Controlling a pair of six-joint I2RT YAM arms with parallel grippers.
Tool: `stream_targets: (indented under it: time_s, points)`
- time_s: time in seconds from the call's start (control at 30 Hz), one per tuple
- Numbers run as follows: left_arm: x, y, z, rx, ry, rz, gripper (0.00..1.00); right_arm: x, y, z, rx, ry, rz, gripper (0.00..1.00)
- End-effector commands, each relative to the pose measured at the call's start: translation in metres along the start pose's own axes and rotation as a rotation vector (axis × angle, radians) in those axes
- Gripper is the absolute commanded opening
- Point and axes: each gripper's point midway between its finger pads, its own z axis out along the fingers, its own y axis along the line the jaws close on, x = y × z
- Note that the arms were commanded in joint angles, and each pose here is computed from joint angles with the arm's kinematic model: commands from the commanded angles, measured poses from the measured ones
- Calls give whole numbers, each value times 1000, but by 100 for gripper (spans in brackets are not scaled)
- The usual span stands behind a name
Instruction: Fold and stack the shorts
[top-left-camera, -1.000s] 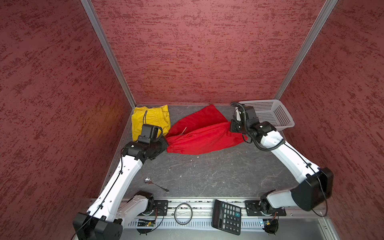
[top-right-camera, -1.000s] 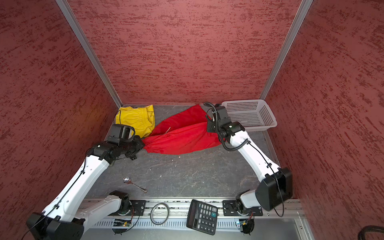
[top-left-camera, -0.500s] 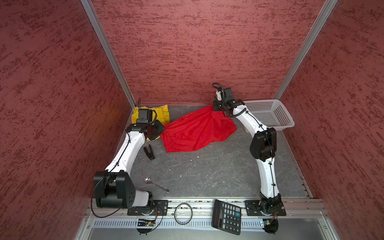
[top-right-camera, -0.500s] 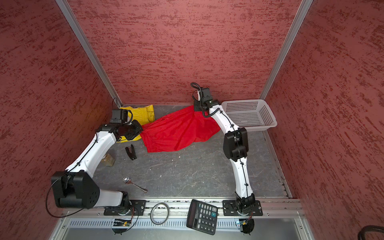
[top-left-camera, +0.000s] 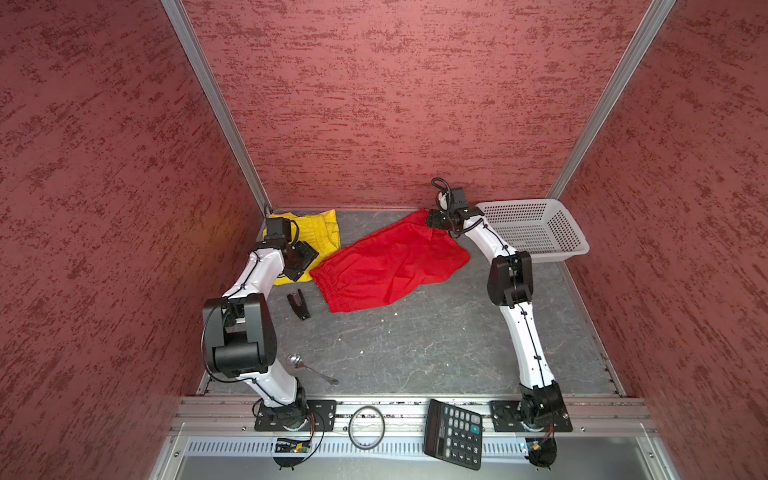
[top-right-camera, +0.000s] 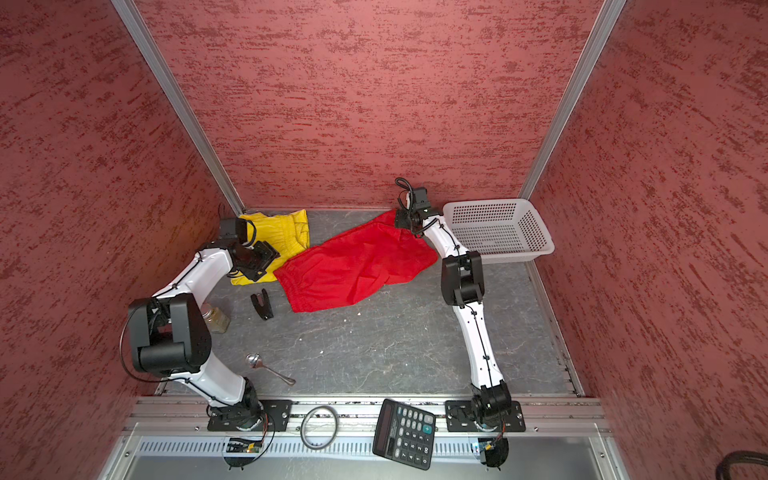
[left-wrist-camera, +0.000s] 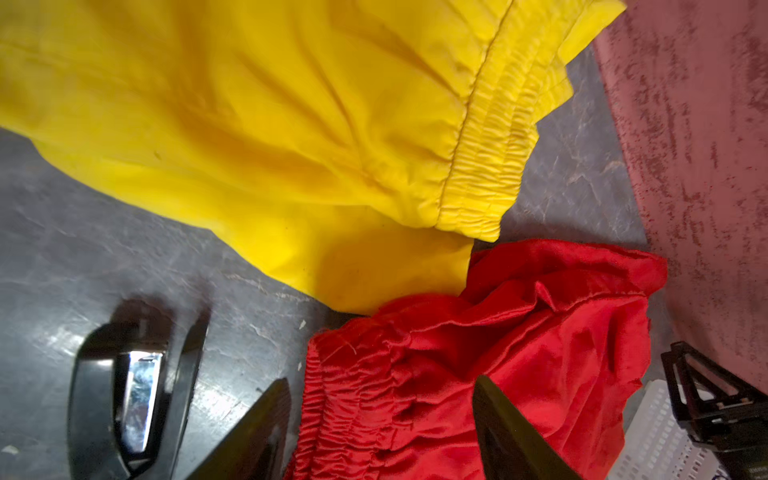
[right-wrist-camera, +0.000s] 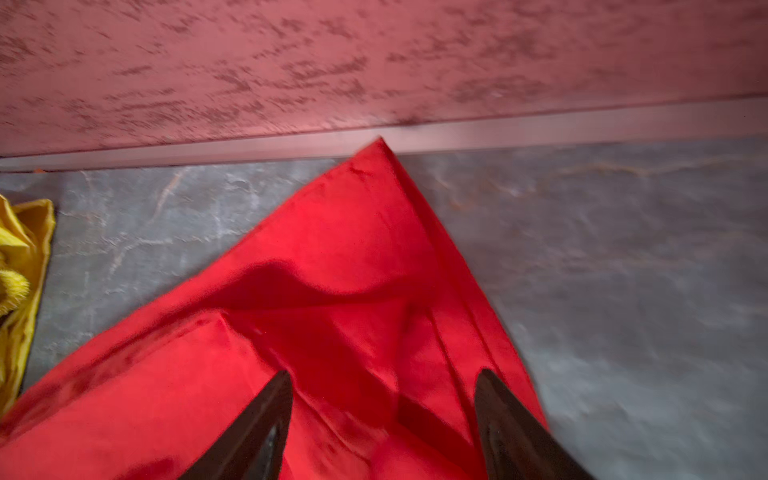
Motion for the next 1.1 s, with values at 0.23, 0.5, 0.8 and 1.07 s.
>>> stream_targets:
  time_s: [0.23, 0.5, 0.8, 1.07]
  points:
    - [43, -17, -58, 22, -36, 171, 75, 20, -5, -102, 61, -115, -8, 70]
    - [133, 36, -40, -68, 140, 180, 88, 97, -26, -98, 94, 50, 59, 81]
    - [180, 50, -23, -77, 241, 191, 86, 127, -40, -83, 124, 123, 115, 83]
    - [190, 55, 20, -97, 284, 162, 63, 132, -49, -72, 141, 124, 131, 83]
